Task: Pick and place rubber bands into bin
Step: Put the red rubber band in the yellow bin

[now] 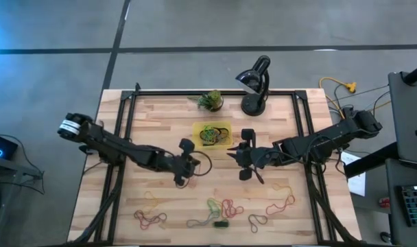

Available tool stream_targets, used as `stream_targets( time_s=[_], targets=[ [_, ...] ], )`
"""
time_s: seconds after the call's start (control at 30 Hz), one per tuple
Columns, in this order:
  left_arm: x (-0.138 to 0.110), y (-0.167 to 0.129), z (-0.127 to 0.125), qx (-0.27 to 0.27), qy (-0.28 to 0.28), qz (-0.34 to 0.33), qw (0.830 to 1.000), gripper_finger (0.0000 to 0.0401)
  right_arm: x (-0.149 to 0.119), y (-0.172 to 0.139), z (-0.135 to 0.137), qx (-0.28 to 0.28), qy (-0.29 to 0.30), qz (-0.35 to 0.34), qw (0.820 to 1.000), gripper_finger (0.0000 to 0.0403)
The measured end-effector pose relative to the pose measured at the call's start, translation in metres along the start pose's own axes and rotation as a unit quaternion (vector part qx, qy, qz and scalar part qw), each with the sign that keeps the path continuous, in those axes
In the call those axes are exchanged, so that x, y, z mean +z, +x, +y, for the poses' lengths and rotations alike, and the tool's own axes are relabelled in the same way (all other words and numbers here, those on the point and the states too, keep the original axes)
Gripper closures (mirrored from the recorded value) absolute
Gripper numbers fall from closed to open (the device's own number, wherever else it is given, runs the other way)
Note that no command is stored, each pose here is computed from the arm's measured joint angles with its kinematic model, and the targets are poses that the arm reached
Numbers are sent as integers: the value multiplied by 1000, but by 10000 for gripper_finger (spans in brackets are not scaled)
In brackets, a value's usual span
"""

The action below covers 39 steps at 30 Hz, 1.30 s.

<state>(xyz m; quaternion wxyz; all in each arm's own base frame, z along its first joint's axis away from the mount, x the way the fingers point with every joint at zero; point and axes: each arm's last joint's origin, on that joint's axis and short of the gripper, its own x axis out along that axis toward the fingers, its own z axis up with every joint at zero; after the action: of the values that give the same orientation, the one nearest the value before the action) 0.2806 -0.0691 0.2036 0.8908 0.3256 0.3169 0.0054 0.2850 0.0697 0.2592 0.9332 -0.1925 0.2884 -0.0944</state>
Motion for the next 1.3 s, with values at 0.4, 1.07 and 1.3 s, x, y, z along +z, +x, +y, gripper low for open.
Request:
stream_targets(
  time_s=[0.4, 1.07, 1.3],
  targets=[
    [2, -21, 57, 125, 6, -38, 991, 401, 0, 0, 0, 0, -1, 1, 1000, 344],
    [-52, 19, 130, 123, -72, -55, 988, 401, -2, 0, 0, 1, -3, 10, 1000, 346],
    [-62, 44, 120, 97, -78, -26, 992, 401, -3, 0, 0, 1, -1, 10, 1000, 346]
  ],
)
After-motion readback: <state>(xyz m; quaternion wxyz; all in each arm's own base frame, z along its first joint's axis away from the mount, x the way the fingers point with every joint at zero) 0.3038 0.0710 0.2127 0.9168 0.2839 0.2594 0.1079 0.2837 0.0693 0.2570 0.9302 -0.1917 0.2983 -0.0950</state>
